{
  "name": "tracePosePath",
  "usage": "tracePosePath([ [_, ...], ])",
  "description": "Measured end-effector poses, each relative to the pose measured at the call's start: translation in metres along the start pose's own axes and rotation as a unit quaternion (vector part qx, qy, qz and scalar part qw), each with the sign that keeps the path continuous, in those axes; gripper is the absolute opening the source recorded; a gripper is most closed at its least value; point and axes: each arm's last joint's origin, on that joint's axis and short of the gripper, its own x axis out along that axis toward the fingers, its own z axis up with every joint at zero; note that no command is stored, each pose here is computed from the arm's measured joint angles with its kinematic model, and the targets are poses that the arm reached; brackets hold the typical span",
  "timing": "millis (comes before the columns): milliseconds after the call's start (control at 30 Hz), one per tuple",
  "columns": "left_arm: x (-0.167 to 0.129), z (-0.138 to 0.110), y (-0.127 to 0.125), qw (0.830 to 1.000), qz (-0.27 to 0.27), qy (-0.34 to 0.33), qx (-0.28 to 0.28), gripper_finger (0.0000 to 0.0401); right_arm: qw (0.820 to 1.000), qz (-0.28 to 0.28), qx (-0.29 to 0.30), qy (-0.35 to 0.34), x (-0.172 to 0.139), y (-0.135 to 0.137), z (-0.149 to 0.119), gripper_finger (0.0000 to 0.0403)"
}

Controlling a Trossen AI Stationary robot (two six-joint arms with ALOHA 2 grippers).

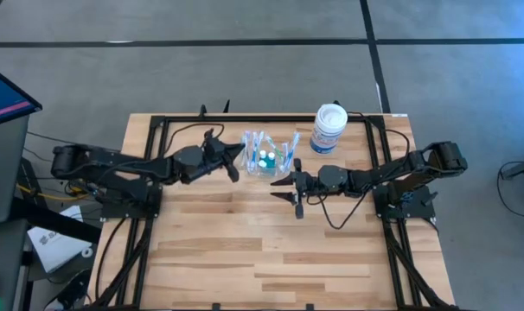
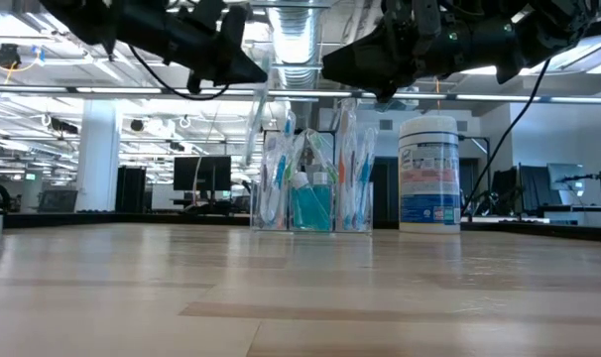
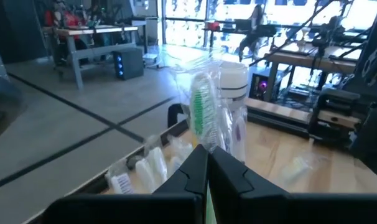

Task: Pick & Place toothbrushing station
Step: Put the green toothbrush into the transparent organizer

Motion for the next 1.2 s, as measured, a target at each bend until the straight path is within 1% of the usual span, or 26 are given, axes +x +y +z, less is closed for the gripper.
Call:
tracePosePath([
  [233,0.016,-0.004,0.007,1.0,-0.014,-0.019,-0.004,0.0,1.0,0.0,0.0,0.003,0.0,0.0,-0.001,0.0128],
  [567,0.033,-0.018,0.012,1.0,0.002,-0.018,-0.004,0.0,1.0,0.0,0.0,0.004,0.0,0.0,-0.001,0.0128],
  [767,0.038,-0.021,0.016,1.0,0.01,-0.018,-0.005,0.0,1.0,0.0,0.0,0.005,0.0,0.0,-0.001,0.0128],
  [1200,0.041,-0.026,0.014,1.0,-0.011,-0.01,-0.003,0.0,1.0,0.0,0.0,0.005,0.0,0.0,-0.001,0.0128],
])
